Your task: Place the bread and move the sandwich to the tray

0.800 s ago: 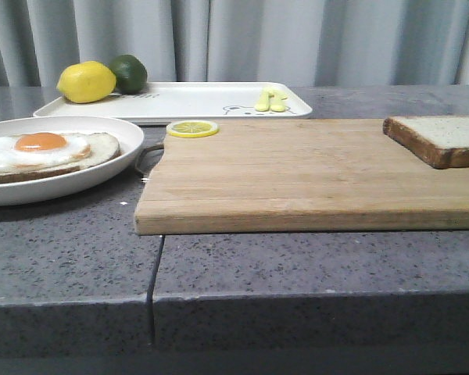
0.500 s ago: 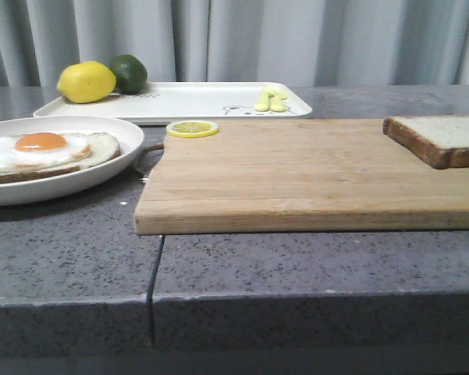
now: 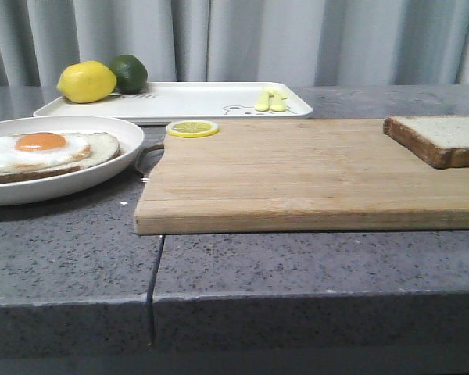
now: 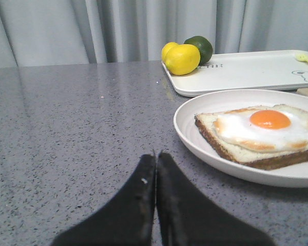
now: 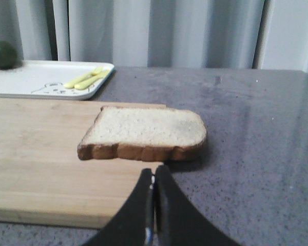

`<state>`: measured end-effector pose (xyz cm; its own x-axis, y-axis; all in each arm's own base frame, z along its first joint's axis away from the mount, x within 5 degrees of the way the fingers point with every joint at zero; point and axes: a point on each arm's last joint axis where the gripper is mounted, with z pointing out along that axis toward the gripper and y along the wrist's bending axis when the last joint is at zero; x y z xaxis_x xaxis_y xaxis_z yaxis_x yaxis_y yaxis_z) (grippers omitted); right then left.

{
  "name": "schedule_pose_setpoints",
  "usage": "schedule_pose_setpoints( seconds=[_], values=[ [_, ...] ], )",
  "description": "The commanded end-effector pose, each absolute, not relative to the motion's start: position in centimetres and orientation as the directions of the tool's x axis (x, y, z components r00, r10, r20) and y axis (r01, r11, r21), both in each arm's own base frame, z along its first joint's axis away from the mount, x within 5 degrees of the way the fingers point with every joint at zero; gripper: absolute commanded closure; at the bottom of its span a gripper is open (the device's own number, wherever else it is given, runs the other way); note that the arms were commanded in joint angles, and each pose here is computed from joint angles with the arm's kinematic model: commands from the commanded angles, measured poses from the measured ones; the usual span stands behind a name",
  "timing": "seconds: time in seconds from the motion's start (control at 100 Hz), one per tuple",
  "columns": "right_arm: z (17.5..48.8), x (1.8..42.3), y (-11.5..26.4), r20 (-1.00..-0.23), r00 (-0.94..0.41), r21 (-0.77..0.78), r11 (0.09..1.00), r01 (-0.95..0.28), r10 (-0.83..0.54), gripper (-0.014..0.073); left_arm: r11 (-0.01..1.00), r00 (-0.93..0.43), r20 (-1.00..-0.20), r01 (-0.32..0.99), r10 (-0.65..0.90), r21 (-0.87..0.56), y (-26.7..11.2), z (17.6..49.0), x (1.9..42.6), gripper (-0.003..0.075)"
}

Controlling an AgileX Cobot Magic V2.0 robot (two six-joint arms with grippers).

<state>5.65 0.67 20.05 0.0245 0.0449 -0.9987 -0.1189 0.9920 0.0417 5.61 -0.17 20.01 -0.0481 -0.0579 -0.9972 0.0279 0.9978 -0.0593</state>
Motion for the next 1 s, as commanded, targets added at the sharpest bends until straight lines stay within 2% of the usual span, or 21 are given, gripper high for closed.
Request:
schedule_pose_setpoints(
  seconds=[0.0, 0.13, 0.34, 0.66, 0.81, 0.99],
  values=[
    [21.7, 5.3, 0.6, -0.978, 0.203, 0.027, 0.993, -0.119, 0.051, 0.0662, 0.991, 0.075, -0.988, 0.041, -0.134, -0.131, -0.2, 21.0, 5.3, 0.0739],
    [23.5, 4.9, 0.6, -0.967, 0.246, 0.03, 0.992, -0.12, 0.059, 0.0662, 0.984, 0.085, -0.981, 0.053, -0.173, -0.169, -0.2, 22.7, 4.9, 0.0739],
    [27.6, 4.0, 0.5, -0.983, 0.161, 0.07, 0.99, -0.123, 0.09, 0.0662, 0.975, 0.073, -0.974, 0.083, -0.212, -0.206, -0.5, 27.9, 3.9, 0.0739],
    [34.4, 4.7, 0.6, -0.986, -0.157, 0.069, 0.992, -0.104, 0.052, 0.0662, 0.975, -0.208, -0.961, 0.084, -0.184, -0.205, -1.0, 35.2, 4.9, 0.0739],
    [36.4, 6.0, 0.7, -0.952, -0.306, 0.067, 0.993, -0.095, 0.035, 0.0662, 0.973, -0.322, -0.929, 0.082, -0.179, -0.216, -1.3, 36.9, 6.2, 0.0739],
    [37.1, 7.5, 0.9, -0.935, -0.352, 0.066, 0.994, -0.092, 0.03, 0.0662, 0.952, -0.376, -0.897, 0.105, -0.231, -0.289, -1.8, 37.4, 7.3, 0.0739]
  ],
)
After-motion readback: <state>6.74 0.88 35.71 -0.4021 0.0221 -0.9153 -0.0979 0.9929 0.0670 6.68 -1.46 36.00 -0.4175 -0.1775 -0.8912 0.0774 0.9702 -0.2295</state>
